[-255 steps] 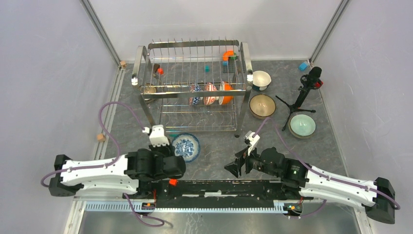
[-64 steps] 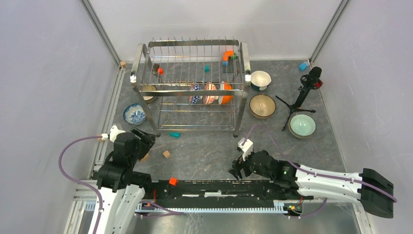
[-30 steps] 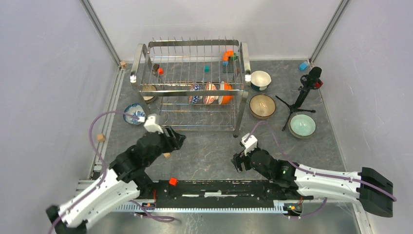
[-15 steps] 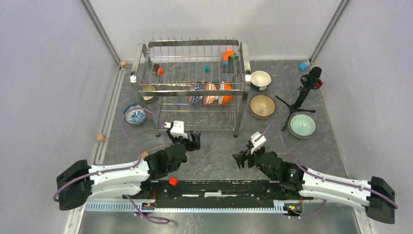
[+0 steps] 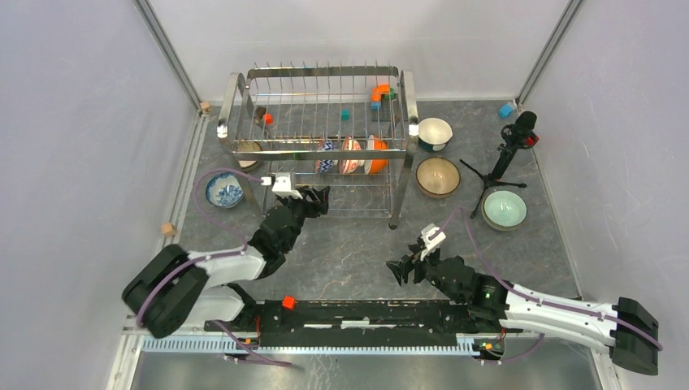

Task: Unload the bowls from the dish rack
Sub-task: Pick up the bowl from the dish rack.

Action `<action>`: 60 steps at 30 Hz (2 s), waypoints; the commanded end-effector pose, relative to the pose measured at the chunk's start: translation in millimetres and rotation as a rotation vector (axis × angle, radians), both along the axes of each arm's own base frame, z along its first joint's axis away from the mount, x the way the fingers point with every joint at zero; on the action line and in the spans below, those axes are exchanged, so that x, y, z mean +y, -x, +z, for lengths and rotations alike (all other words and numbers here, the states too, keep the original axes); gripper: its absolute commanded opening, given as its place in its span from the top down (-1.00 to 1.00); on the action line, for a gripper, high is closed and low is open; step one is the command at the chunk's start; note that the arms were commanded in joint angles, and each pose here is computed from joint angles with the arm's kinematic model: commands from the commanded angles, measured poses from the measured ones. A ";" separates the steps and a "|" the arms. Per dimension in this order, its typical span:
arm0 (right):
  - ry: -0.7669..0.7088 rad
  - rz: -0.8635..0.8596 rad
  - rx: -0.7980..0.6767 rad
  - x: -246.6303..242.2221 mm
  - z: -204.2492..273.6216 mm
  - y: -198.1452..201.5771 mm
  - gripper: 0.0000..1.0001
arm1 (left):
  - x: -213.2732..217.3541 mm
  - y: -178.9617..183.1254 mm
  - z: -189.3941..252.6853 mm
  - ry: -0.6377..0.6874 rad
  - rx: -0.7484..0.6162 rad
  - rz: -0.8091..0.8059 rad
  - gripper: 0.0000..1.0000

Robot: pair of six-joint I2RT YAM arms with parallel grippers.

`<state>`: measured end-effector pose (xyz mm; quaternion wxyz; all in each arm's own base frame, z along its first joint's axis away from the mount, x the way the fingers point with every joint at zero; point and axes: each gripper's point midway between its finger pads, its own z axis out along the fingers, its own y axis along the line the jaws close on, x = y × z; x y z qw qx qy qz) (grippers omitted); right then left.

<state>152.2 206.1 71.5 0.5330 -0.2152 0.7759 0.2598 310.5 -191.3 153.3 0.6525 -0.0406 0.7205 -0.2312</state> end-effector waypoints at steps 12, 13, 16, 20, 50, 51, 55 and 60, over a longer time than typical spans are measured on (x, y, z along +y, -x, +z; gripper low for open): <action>-0.124 0.039 -0.014 8.4 14.0 6.3 -0.69 | -8.5 -45.3 19.0 -0.039 -0.282 0.055 -0.28; -0.127 0.039 -0.017 8.2 15.2 6.2 -0.69 | -6.0 -48.7 19.8 -0.041 -0.285 0.063 -0.28; -0.116 0.035 -0.013 4.1 4.2 7.1 -0.69 | -3.1 -57.1 23.0 -0.061 -0.301 0.073 -0.27; -0.111 0.029 -0.019 2.4 3.7 6.2 -0.69 | -2.8 -68.6 17.1 -0.124 -0.303 0.101 -0.27; -0.154 0.025 -0.048 -0.2 13.5 5.6 -0.70 | -30.1 -119.9 -11.6 -0.210 -0.237 -0.031 -0.06; -0.154 0.022 -0.050 -0.7 14.2 5.2 -0.70 | -29.3 -121.0 -12.0 -0.203 -0.231 -0.030 -0.05; -0.154 0.016 -0.053 -2.1 15.8 4.7 -0.70 | -26.6 -124.5 -16.5 -0.166 -0.192 -0.036 0.07; -0.155 0.011 -0.053 -3.4 15.4 4.3 -0.70 | -22.5 -123.0 -17.0 -0.149 -0.196 -0.027 0.19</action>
